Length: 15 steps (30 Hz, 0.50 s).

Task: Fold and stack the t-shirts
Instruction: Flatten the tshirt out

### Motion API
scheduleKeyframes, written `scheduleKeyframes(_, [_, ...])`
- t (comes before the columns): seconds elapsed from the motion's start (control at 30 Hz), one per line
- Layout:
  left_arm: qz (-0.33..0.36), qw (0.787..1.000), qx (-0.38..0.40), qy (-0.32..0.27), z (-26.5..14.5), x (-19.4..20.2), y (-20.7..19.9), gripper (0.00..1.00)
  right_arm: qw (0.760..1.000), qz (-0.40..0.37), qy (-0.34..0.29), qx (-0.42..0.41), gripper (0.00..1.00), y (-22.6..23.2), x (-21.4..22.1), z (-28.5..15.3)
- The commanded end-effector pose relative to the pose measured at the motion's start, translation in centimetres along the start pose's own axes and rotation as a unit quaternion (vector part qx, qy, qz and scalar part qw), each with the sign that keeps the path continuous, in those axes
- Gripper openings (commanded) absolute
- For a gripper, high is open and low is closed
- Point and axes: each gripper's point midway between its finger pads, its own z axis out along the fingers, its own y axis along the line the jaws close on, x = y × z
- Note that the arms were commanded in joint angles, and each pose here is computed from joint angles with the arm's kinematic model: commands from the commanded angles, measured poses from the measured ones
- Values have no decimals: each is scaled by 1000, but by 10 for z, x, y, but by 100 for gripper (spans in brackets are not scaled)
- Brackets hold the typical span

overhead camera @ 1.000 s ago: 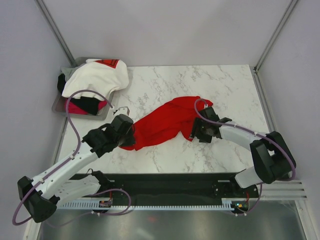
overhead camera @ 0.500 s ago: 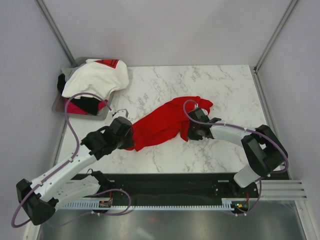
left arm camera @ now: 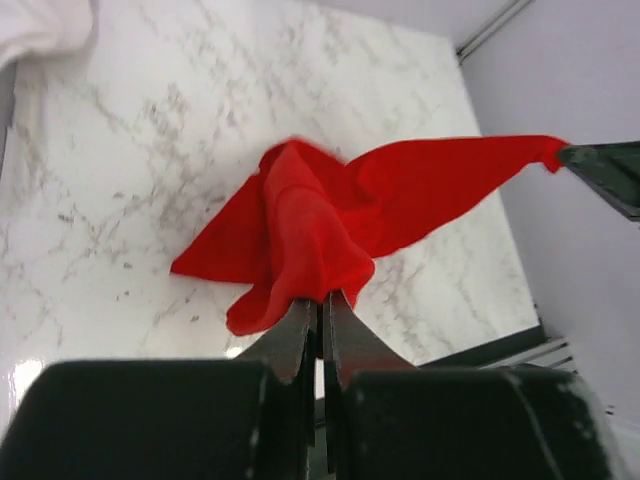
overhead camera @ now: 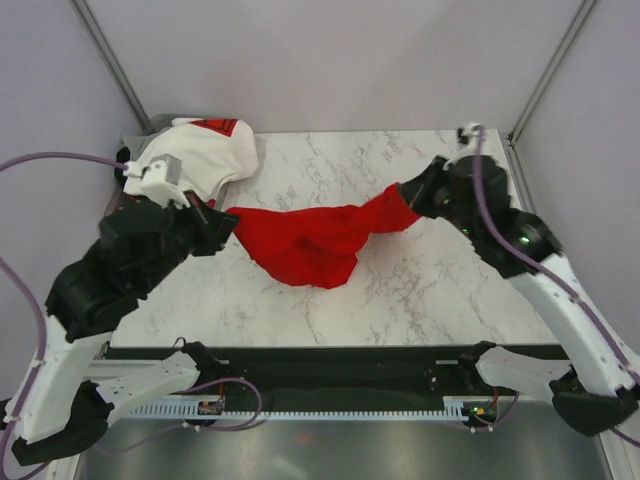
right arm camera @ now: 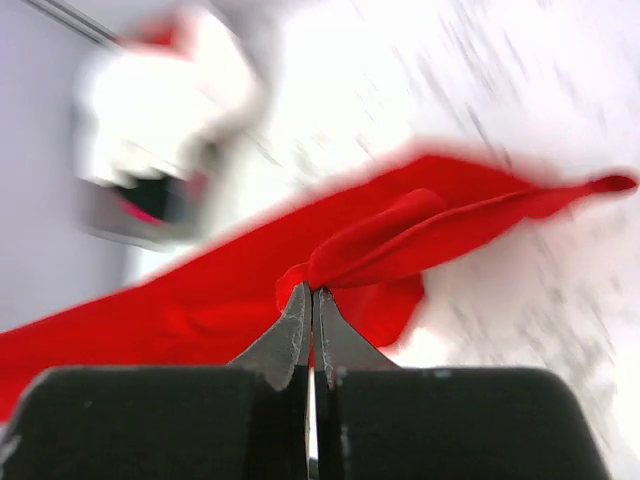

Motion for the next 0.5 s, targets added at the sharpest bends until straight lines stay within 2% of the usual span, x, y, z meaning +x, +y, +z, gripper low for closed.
scheduleKeyframes(0.0, [63,997,18,-37,-25,-42,-13,2,991,-21,-93,-96,0,38,-66,-98])
scheduleKeyframes(0.03, [67,996,32,-48,-33,-55,-20,2,986,-37,-110,-116,0,46,-77,-116])
scheduleKeyframes(0.07, [61,992,62,-89,-59,-84,-34,2,977,-42,-141,-157,0,60,-94,-151])
scheduleKeyframes(0.13, [77,986,101,-110,-76,-105,-53,2,966,-58,-175,-183,0,66,-109,-183])
scheduleKeyframes(0.17, [71,977,136,-150,-104,-129,-64,2,956,-59,-203,-203,0,69,-120,-212])
scheduleKeyframes(0.23, [88,964,186,-167,-124,-143,-83,2,945,-64,-230,-223,0,69,-127,-240])
scheduleKeyframes(0.27, [87,952,217,-197,-147,-157,-92,2,934,-66,-258,-239,0,68,-134,-268])
scheduleKeyframes(0.4, [122,905,325,-244,-203,-164,-115,2,904,-63,-322,-275,0,60,-145,-333])
scheduleKeyframes(0.47, [126,889,349,-268,-228,-166,-113,2,885,-62,-357,-293,0,53,-147,-369])
